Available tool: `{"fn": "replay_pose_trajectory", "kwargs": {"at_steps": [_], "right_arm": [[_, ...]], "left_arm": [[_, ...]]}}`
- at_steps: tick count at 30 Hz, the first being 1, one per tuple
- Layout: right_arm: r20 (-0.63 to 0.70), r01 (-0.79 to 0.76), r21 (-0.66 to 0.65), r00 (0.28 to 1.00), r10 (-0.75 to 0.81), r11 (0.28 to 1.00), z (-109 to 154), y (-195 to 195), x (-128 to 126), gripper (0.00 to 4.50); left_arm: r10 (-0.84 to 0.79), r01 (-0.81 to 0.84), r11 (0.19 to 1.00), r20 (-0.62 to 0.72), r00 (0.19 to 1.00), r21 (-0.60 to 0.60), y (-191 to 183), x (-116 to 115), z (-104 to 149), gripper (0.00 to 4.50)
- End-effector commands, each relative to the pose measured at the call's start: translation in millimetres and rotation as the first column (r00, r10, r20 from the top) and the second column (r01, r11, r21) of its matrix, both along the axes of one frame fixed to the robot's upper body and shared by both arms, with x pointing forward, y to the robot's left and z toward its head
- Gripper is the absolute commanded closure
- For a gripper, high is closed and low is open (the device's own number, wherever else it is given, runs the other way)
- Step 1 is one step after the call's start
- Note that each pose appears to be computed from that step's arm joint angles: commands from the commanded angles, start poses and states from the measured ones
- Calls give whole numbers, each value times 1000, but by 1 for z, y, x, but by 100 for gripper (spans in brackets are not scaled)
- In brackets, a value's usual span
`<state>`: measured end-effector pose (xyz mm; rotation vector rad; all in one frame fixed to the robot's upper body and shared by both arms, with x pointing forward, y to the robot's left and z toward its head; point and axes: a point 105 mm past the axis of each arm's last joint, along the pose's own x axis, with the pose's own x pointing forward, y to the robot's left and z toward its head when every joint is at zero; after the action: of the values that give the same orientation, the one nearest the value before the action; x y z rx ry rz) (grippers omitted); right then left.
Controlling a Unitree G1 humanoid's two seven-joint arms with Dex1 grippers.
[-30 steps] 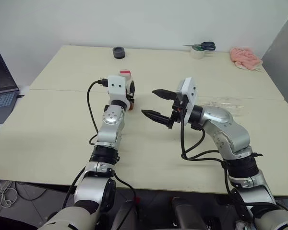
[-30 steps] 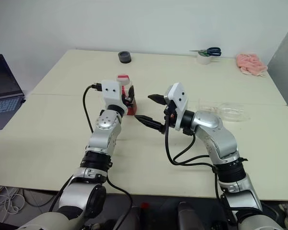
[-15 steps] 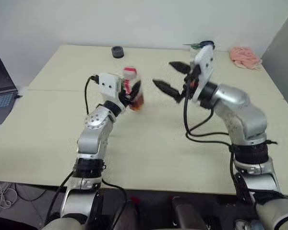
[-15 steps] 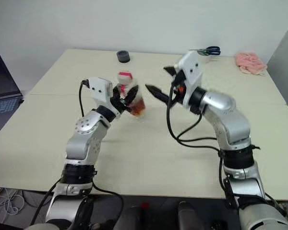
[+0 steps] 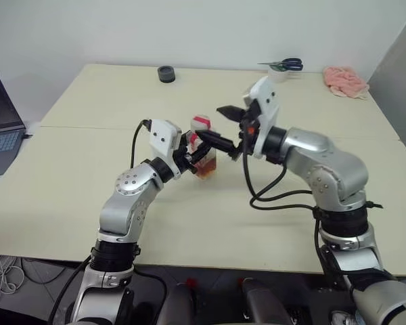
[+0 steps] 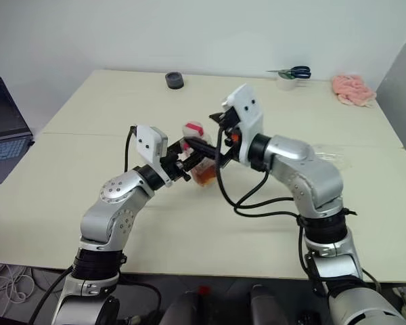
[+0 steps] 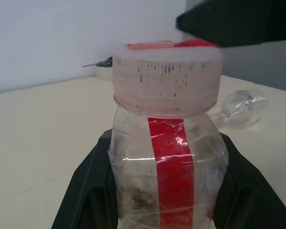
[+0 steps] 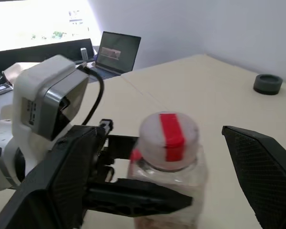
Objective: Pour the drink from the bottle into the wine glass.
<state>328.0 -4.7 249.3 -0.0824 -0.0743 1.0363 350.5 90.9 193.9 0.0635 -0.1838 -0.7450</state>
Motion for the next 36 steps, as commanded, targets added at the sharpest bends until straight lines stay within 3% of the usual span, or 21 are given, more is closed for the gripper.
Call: {"fn": "replay_pose_trajectory", "kwargs": {"at_steps": [1, 9, 12, 18, 23, 24, 26, 28, 31, 36], "right_arm": [[58, 51, 18, 997, -52, 999, 12, 2, 3, 0], [28, 99, 47, 995, -101, 994, 12, 1, 10, 0], [6, 114, 73, 993, -115, 991, 12, 0, 13, 59], [3, 137, 66, 991, -137, 988, 12, -2, 17, 264], [32, 73, -4, 997, -73, 997, 7, 3, 14, 264], [63, -76, -31, 995, 78, 997, 7, 12, -3, 264], [39, -432, -21, 901, 433, 901, 8, 22, -45, 264], [26, -546, 1, 837, 546, 838, 11, 20, -41, 264], [13, -606, -175, 787, 617, 776, -5, 12, -37, 264], [42, -546, -139, 830, 556, 826, 6, 2, -25, 264]], "left_arm": [[-37, 37, 999, 84, 996, 0, -10, -5, 19, 258], [-57, 57, 998, 83, 995, 1, -12, -9, 17, 258], [-57, 57, 998, 85, 995, 5, -13, -9, 17, 258], [-55, 55, 998, 83, 995, 8, -13, -9, 15, 258], [-74, 74, 997, 86, 993, 3, -15, -11, 18, 258], [-88, 88, 996, 88, 992, -3, -16, -13, 19, 258], [-110, 112, 994, 92, 990, -15, -18, -15, 22, 258], [-131, 132, 991, 83, 988, -13, -20, -17, 19, 259], [-146, 147, 989, 65, 987, -7, -21, -19, 17, 260], [-130, 130, 991, 58, 990, 2, -16, -18, 14, 261]]}}
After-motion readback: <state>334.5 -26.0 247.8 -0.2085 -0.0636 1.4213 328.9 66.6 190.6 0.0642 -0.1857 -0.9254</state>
